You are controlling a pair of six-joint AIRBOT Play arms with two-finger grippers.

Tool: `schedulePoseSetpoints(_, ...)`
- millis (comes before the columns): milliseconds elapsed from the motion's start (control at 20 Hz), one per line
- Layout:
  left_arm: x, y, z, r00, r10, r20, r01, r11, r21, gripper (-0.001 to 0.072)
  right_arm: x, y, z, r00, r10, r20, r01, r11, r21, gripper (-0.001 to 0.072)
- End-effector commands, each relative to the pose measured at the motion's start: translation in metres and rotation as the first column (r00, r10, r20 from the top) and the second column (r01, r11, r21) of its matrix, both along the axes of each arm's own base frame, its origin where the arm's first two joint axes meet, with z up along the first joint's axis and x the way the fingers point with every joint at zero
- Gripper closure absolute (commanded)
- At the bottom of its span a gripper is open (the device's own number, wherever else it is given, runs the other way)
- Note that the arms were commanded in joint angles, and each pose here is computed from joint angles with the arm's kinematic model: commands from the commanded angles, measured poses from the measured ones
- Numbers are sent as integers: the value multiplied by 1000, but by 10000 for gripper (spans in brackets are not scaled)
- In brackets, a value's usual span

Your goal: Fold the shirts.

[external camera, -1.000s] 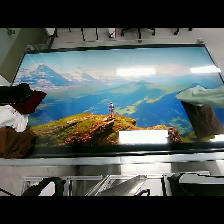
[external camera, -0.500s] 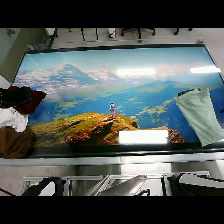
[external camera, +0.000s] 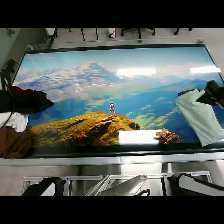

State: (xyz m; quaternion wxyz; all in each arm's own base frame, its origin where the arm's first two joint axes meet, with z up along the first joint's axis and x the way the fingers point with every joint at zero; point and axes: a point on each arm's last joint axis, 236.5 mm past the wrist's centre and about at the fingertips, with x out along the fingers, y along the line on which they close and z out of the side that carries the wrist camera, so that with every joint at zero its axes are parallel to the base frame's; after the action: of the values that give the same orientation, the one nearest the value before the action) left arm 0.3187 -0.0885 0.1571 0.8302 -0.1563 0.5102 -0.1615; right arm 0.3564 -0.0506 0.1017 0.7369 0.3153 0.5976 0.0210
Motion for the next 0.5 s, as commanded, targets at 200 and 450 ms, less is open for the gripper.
schedulePoseSetpoints(200, -80, -71, -52, 999, -39, 30, 43, 992, -122, 690, -38, 191, -21, 877, 392, 277, -387, 919, -77, 692)
schedulePoseSetpoints(450, -93, -67, -49, 997, -30, 67, 39, 990, -134, 690, -64, 221, -26, 844, 484, 234, -486, 873, -53, 692)
